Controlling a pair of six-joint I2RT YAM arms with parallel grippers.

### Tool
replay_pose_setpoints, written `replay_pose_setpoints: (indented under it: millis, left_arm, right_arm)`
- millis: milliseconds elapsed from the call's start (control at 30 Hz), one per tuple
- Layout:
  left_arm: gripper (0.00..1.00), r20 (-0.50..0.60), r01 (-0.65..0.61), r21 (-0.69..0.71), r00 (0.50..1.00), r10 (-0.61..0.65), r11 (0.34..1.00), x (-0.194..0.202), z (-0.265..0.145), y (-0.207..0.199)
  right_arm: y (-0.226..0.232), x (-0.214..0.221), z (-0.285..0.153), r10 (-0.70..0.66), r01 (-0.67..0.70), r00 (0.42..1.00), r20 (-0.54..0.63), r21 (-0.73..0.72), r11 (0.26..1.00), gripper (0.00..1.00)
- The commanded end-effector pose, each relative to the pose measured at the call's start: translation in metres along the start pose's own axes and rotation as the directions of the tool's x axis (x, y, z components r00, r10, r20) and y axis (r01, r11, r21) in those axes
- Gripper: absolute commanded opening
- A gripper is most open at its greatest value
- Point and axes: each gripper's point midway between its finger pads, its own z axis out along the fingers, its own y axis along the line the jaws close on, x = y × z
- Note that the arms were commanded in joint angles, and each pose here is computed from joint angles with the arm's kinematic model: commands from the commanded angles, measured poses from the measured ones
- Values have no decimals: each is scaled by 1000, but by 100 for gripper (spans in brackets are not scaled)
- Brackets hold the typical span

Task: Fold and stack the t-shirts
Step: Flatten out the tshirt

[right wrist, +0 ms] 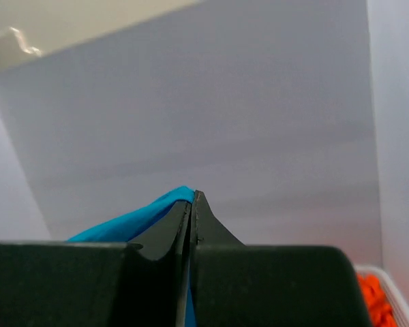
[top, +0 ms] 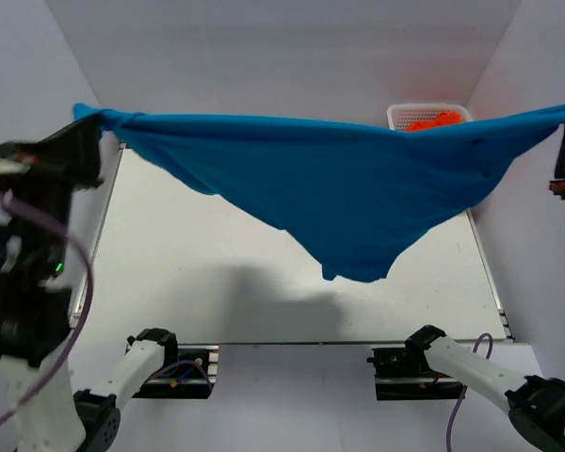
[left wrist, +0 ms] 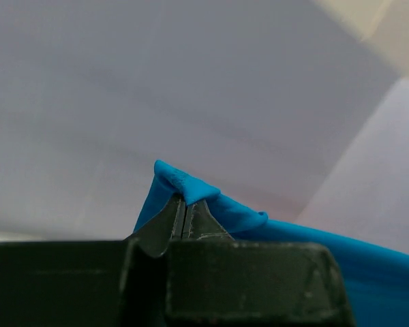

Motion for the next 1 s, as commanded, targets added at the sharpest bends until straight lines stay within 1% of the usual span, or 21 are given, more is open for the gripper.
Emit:
replay_pose_setpoints:
  millis: [0,33,133,267,300,333,367,400,433,467,500,533,567,633,667,700,733,767,833,900,967]
  left_arm:
    - [0,140,-18,123,990,0,992,-56,-46,-32]
    - [0,144,-19,136,990,-1,991,-61,-51,-36]
    - [0,136,-15,155,991,-7,988,-64,-61,-41]
    - [0,48,15,166,999,-23,986,-43,-56,-41]
    - [0,16,16,171,1000,-19,985,-33,-48,-40]
    - [0,-20,18,174,1000,-15,985,-20,-40,-39]
    - [0,-41,30,192,999,-22,981,-14,-38,-41]
    - [0,-86,43,169,996,-29,985,4,-27,-34]
    - [0,-117,54,151,992,-37,987,16,-19,-29]
    - [0,-155,64,128,987,-44,990,34,-12,-21]
    - [0,-192,81,104,980,-60,991,49,-5,-14]
    - [0,-198,87,67,978,-72,994,58,0,-5]
    - [0,-258,85,27,963,-75,996,87,7,8]
    - [0,-298,96,-59,948,-109,994,115,15,29]
    - [0,-354,85,-121,927,-123,989,149,23,48]
    - [0,-378,81,-153,916,-134,985,167,26,58]
    - [0,-432,82,-204,887,-165,976,200,25,74]
    - [0,-452,69,-229,876,-169,971,216,28,85]
    - [0,-509,49,-276,840,-189,960,263,37,108]
    - [0,-535,35,-295,822,-195,955,289,45,120]
    - [0,-579,14,-335,786,-217,942,325,54,138]
  right_arm:
    - [11,-49,-15,4,11,990,141,-111,994,0]
    - [16,-58,-22,16,9,987,161,-153,988,0]
    - [16,-59,-24,25,1,987,160,-157,988,0]
    - [20,-41,-16,-4,25,991,132,-160,987,0]
    - [22,-38,-13,-12,34,991,133,-163,986,0]
    - [24,-18,-6,-36,51,995,95,-158,986,0]
    - [23,-11,-3,-47,59,995,86,-149,987,0]
    - [22,-7,1,-47,59,995,87,-134,989,0]
    - [15,24,10,-85,87,996,27,-80,993,0]
    - [13,35,13,-101,101,995,11,-61,993,0]
    - [10,33,18,-110,112,993,48,-36,993,0]
    - [3,80,26,-187,188,982,-35,4,982,0]
    - [1,82,28,-190,190,982,-10,25,981,0]
    - [-11,115,35,-245,248,969,-44,97,964,0]
    - [-20,140,39,-265,275,961,-85,148,950,0]
    - [-28,161,39,-286,306,950,-125,189,933,0]
    - [-29,178,44,-298,324,942,-152,199,925,0]
    - [-39,218,43,-331,383,913,-237,228,895,0]
    - [-37,247,52,-348,410,899,-265,232,882,0]
    - [-40,306,57,-384,476,846,-369,200,856,0]
    - [-36,329,63,-394,480,835,-385,160,862,0]
